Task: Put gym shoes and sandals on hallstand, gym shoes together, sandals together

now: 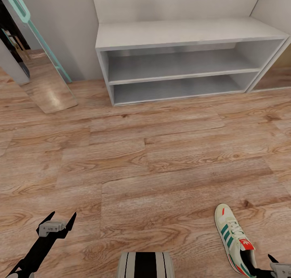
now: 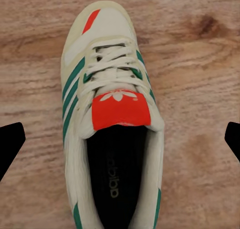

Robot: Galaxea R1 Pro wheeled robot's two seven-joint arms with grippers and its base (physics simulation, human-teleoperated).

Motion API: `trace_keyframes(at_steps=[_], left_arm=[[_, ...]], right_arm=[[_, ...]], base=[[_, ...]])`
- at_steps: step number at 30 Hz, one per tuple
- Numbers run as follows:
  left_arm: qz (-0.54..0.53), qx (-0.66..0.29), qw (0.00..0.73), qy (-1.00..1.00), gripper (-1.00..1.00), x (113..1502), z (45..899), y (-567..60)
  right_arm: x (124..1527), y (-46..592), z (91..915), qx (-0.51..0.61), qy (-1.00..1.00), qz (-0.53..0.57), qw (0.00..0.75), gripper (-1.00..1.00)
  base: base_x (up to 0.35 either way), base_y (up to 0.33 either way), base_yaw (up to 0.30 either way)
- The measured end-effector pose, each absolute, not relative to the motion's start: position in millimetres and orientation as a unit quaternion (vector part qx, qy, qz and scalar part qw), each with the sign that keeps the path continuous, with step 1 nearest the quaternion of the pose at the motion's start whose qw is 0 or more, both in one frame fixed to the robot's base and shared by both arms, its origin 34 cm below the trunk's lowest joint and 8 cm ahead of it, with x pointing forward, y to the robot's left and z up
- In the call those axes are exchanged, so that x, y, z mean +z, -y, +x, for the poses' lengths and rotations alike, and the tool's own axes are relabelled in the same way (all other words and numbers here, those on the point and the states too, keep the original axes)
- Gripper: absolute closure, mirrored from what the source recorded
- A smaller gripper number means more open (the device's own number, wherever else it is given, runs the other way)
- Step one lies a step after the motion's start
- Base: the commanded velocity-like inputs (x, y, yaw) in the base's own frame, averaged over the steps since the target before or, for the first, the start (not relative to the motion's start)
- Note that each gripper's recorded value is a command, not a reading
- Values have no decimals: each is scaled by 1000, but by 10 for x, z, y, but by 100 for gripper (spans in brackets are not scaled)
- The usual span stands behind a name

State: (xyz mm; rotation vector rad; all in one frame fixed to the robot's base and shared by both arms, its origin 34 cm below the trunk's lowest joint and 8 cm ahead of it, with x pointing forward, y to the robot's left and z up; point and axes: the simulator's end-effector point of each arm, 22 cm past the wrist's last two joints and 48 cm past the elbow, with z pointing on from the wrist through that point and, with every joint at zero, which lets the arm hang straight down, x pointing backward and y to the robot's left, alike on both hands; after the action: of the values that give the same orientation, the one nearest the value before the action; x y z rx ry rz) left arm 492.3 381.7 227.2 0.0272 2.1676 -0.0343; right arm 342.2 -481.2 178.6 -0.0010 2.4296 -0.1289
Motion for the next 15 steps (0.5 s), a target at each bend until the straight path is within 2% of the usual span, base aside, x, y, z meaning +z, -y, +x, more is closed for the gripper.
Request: trace_keyframes(at_steps=[15], left_arm=[[13, -13, 472, -881, -100, 2290, 4935, -3818]], right_arm=[[1674, 4774, 3283, -48, -941, 8, 336, -100]], base=[[0, 0, 0]])
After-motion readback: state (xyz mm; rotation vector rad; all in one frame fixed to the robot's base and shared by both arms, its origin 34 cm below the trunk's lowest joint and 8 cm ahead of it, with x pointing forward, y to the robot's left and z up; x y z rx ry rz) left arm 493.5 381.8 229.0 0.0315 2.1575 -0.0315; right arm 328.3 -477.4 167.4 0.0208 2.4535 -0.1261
